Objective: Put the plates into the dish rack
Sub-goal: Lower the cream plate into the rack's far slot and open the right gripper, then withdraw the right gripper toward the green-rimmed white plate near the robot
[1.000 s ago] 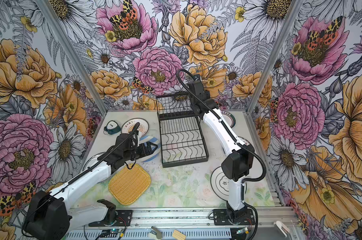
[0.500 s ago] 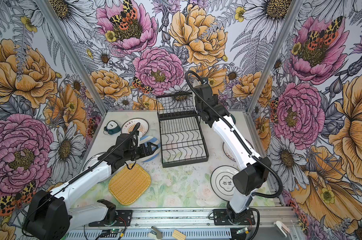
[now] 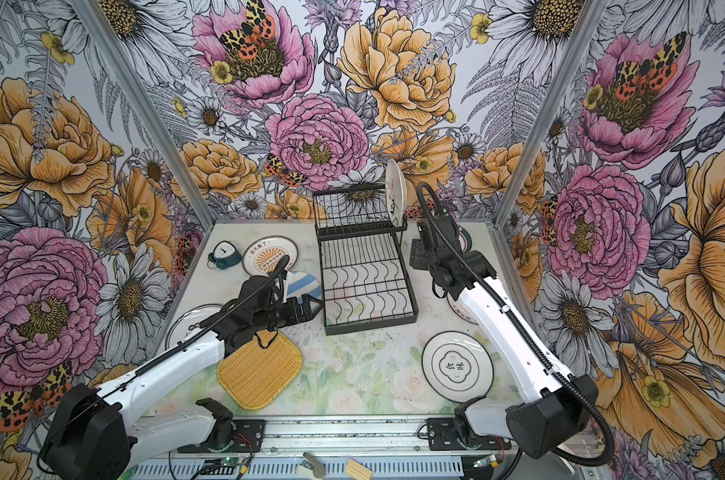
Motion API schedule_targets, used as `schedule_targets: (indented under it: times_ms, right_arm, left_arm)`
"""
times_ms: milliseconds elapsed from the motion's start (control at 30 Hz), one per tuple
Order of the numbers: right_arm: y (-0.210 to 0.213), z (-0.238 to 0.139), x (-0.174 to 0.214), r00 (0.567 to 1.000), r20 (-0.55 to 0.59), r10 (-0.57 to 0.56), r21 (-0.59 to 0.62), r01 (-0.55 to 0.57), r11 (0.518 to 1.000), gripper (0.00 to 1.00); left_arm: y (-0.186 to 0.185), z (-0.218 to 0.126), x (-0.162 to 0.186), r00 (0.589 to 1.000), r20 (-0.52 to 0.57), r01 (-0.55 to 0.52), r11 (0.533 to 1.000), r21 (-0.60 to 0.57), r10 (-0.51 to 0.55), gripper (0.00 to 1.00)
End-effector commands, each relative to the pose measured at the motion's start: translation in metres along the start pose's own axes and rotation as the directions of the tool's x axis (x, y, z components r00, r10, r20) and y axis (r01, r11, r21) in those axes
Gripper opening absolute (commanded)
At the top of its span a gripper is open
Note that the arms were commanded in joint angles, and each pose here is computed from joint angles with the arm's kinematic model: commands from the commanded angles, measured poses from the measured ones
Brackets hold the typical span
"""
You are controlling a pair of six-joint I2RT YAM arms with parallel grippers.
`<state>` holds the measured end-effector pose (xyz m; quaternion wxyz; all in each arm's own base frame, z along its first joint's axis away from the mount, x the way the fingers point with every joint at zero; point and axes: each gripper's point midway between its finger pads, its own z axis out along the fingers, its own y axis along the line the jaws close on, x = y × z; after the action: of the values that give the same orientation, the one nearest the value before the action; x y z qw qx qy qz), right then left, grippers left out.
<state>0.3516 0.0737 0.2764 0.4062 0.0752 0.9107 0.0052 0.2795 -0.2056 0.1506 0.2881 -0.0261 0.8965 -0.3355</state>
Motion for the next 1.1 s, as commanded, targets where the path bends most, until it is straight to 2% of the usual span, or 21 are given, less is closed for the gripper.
schedule_targets:
  times_ms: [0,133,267,367,533,767,900,1067]
  right_arm:
    - [-0.009,0.003,0.037,0.986,-0.123,0.116,-0.059,-0.124,0.991,0.72]
    - [-0.03,0.016,0.077,0.958,-0.224,0.18,-0.042,-0.194,0.98,0.73]
    - [-0.058,0.032,0.123,0.895,-0.342,0.287,0.006,-0.303,0.953,0.75]
    - [-0.089,0.041,0.153,0.844,-0.385,0.374,0.088,-0.37,0.925,0.8]
    - [-0.135,0.048,0.175,0.76,-0.386,0.523,0.185,-0.491,0.851,0.85]
    - [-0.178,0.06,0.204,0.627,-0.402,0.668,0.241,-0.631,0.737,0.86]
    - [-0.196,0.065,0.211,0.593,-0.379,0.711,0.272,-0.663,0.698,0.88]
    - [-0.199,0.072,0.23,0.524,-0.383,0.761,0.297,-0.71,0.638,0.89]
  left_arm:
    - [0.003,0.005,0.005,1.0,-0.004,0.001,1.0,-0.011,-0.001,0.98]
    - [0.001,0.007,0.01,1.0,-0.009,0.003,1.0,-0.002,-0.003,0.98]
    - [0.002,0.011,0.014,1.0,-0.014,0.008,1.0,0.002,-0.008,0.99]
    - [-0.001,0.012,0.017,1.0,-0.015,0.012,1.0,0.011,-0.012,0.99]
    - [-0.002,0.015,0.024,0.999,-0.029,0.014,1.0,0.018,-0.013,0.99]
    - [-0.006,0.018,0.025,0.999,-0.038,0.007,0.999,0.032,-0.005,0.99]
    - [-0.009,0.018,0.024,0.999,-0.042,0.002,0.999,0.041,0.0,0.99]
    - [-0.008,0.018,0.026,0.999,-0.047,0.0,0.999,0.043,0.002,0.99]
